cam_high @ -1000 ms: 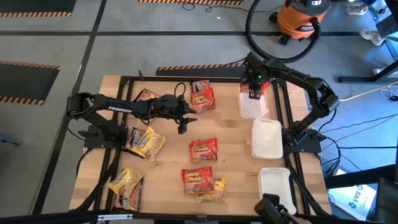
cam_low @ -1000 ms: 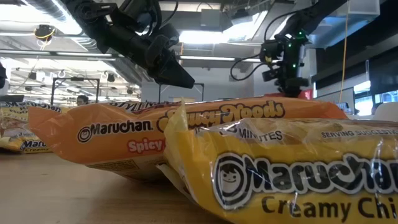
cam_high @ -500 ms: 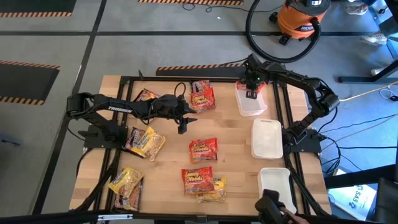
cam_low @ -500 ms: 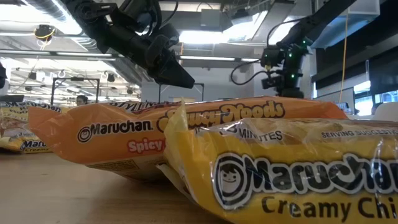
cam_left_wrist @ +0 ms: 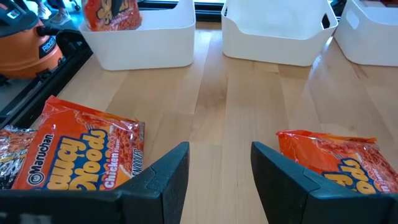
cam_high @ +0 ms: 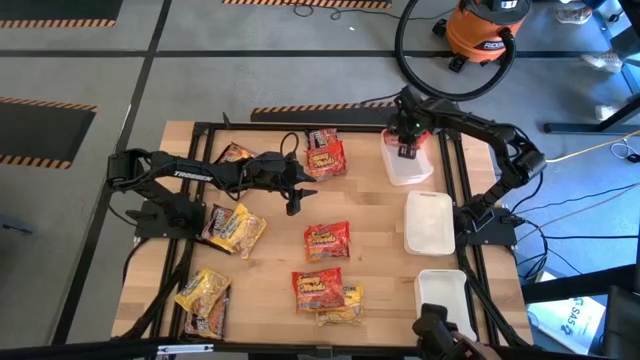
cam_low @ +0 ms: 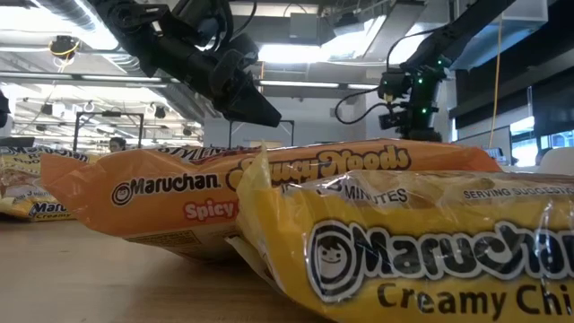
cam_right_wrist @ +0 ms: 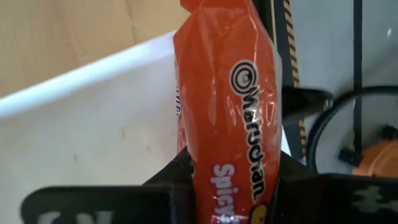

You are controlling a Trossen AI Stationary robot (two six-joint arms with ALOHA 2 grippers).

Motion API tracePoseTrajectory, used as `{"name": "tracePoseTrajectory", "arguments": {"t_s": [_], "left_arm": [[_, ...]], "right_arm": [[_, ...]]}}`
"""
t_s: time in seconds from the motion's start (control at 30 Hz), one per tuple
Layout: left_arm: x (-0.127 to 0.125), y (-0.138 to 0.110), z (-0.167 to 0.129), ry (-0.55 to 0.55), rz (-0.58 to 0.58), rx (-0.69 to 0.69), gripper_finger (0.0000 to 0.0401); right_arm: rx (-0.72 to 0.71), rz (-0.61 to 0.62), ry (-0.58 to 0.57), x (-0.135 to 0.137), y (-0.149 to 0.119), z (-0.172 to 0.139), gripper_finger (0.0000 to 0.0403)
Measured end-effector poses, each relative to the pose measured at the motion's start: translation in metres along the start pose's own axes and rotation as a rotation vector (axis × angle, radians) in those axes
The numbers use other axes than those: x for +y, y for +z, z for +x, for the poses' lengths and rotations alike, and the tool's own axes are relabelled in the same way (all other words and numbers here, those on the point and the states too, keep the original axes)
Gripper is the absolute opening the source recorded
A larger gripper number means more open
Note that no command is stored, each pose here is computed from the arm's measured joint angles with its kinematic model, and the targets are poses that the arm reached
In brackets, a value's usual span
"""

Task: Sort Maruchan noodles
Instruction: Put the orange noodle pack into the top white bin

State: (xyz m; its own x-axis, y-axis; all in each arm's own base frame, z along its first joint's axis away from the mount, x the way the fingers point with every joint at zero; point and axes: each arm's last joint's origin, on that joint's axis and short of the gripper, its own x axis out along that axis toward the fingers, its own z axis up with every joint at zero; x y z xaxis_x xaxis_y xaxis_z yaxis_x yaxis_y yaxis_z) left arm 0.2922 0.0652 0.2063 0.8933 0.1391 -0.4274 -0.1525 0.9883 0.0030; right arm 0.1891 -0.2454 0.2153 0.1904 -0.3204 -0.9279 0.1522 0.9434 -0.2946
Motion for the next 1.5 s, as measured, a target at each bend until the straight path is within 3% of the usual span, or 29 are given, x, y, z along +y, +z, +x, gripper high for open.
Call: {"name": "tracePoseTrajectory", "arguments": {"t_s": [0.43, 0.9, 1.13, 1.5], "left_arm": [[0.0, 0.0, 0.0, 0.0, 0.0, -0.002, 0.0165], [-0.001, 0.0, 0.0, -0.014, 0.002, -0.002, 0.0165], [-0.002, 0.0, 0.0, -0.019, 0.006, -0.002, 0.0165], [-0.002, 0.0, 0.0, -0.018, 0.005, -0.002, 0.0165]], "right_arm": [[0.015, 0.04, 0.008, -0.004, 0.002, 0.023, 0.008], [0.026, 0.044, -0.1, -0.011, 0.005, 0.023, 0.0192], [-0.042, 0.034, -0.057, -0.01, 0.008, 0.023, 0.0204], [-0.043, 0.074, -0.192, -0.019, 0.012, 0.022, 0.0228]]}}
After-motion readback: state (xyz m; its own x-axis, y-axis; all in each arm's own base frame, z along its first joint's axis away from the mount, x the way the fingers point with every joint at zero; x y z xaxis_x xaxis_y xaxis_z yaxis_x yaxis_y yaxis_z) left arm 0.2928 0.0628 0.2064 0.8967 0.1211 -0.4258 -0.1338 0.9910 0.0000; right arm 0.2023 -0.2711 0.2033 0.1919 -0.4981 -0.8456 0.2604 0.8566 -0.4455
